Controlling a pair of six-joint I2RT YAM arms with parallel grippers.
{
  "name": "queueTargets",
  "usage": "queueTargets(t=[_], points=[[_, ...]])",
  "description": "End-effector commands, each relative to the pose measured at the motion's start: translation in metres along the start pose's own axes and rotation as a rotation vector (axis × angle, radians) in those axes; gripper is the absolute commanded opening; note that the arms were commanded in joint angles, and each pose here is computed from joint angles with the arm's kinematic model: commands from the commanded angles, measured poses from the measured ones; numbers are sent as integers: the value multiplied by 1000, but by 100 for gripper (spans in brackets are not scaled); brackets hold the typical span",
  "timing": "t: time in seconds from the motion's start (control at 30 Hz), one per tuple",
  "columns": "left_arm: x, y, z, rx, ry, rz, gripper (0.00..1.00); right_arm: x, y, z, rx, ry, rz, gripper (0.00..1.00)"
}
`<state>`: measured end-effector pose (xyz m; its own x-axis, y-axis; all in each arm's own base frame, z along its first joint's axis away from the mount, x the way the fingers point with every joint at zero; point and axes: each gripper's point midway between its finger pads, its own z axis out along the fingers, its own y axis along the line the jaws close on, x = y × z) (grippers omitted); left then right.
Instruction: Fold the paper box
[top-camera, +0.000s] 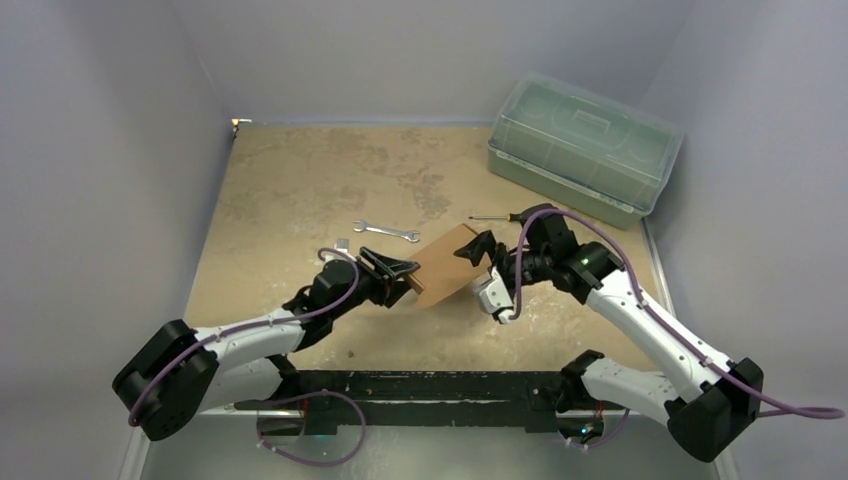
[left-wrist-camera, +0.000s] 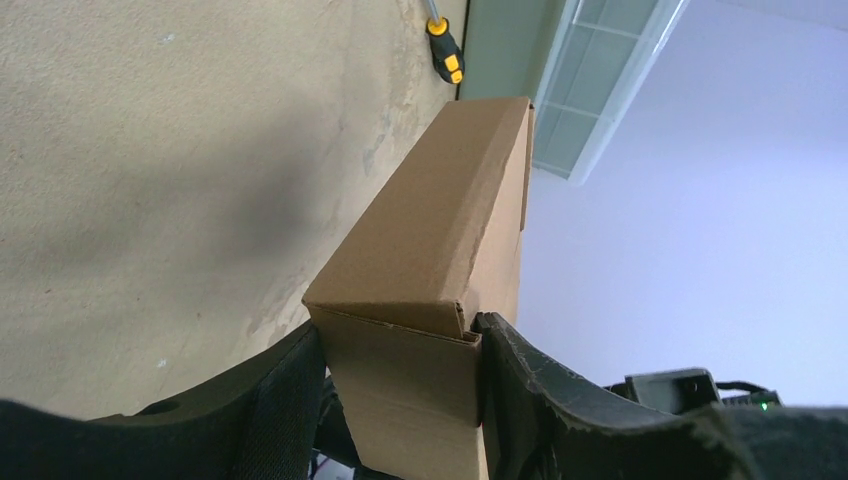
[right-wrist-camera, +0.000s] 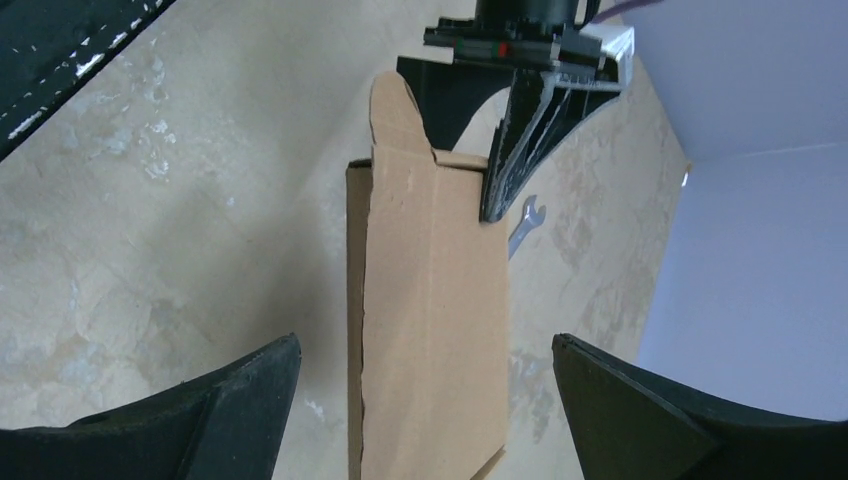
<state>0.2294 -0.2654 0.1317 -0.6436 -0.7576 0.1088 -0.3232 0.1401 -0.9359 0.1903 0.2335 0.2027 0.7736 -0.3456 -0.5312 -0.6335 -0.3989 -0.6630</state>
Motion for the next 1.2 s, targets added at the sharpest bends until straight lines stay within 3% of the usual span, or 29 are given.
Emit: queueTargets(t=[0.0,0.5,0.7,0.9,1.17], points=[[2,-16,3,53,49,-108,5,-1,-12,7,30,42,-123,99],[-1,-20,1,97,74,-183,5,37,-27,35,251,240,-217,99],[-1,-19,1,100,75,-187,5,45,-30,39,341,276,-288,92],[-2,-18,0,104,74,-191,7,42,-37,38,424,274,-313,78],[-5,-13,-2,102,57,-198,11,37,-31,43,367,239,-265,47]])
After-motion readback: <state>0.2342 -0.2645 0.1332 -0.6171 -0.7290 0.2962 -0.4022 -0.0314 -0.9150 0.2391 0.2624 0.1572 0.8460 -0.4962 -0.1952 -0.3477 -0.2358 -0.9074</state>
